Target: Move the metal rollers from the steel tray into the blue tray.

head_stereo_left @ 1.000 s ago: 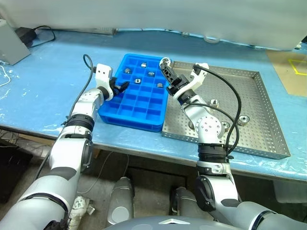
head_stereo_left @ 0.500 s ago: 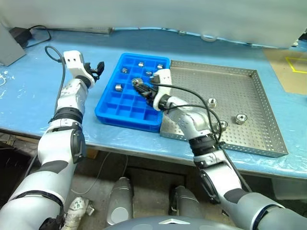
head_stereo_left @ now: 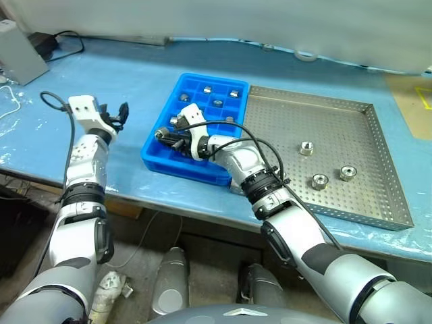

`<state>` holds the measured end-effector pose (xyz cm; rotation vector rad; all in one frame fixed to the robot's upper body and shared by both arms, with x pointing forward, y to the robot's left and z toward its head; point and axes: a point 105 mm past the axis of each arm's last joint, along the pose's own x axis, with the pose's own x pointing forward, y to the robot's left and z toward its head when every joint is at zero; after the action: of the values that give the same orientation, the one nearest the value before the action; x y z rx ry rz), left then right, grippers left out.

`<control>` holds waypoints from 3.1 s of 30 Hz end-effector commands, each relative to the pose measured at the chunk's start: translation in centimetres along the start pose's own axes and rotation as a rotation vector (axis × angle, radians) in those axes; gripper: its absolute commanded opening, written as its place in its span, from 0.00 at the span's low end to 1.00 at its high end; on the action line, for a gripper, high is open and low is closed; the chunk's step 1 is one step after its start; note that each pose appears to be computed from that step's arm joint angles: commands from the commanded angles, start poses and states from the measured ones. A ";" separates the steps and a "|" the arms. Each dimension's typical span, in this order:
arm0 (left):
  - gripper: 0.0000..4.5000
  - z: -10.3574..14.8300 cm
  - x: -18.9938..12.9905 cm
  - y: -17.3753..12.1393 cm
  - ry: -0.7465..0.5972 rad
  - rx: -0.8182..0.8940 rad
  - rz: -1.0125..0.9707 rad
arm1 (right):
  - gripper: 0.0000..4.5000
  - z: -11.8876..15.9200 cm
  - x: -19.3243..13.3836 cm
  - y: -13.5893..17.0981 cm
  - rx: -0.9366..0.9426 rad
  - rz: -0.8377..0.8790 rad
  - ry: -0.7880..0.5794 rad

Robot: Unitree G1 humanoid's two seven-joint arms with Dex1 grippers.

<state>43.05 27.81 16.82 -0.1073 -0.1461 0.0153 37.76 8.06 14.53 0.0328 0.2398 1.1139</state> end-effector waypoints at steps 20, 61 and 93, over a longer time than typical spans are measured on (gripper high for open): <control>0.76 3.6 3.4 -13.0 -0.069 -0.126 -0.466 | 0.65 4.9 -9.4 -4.7 0.127 -0.247 -0.360; 0.63 -11.5 -8.4 -32.9 0.377 0.657 -1.464 | 0.67 -1.5 -31.3 -1.7 0.190 -0.819 -0.396; 0.41 0.0 -2.4 -17.4 0.028 0.103 -0.444 | 0.67 -0.6 -21.2 -2.1 0.251 -0.309 -0.313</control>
<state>41.44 10.36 17.34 0.0078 -0.1127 -0.4237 30.77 -12.20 16.49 0.3910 0.1374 0.7252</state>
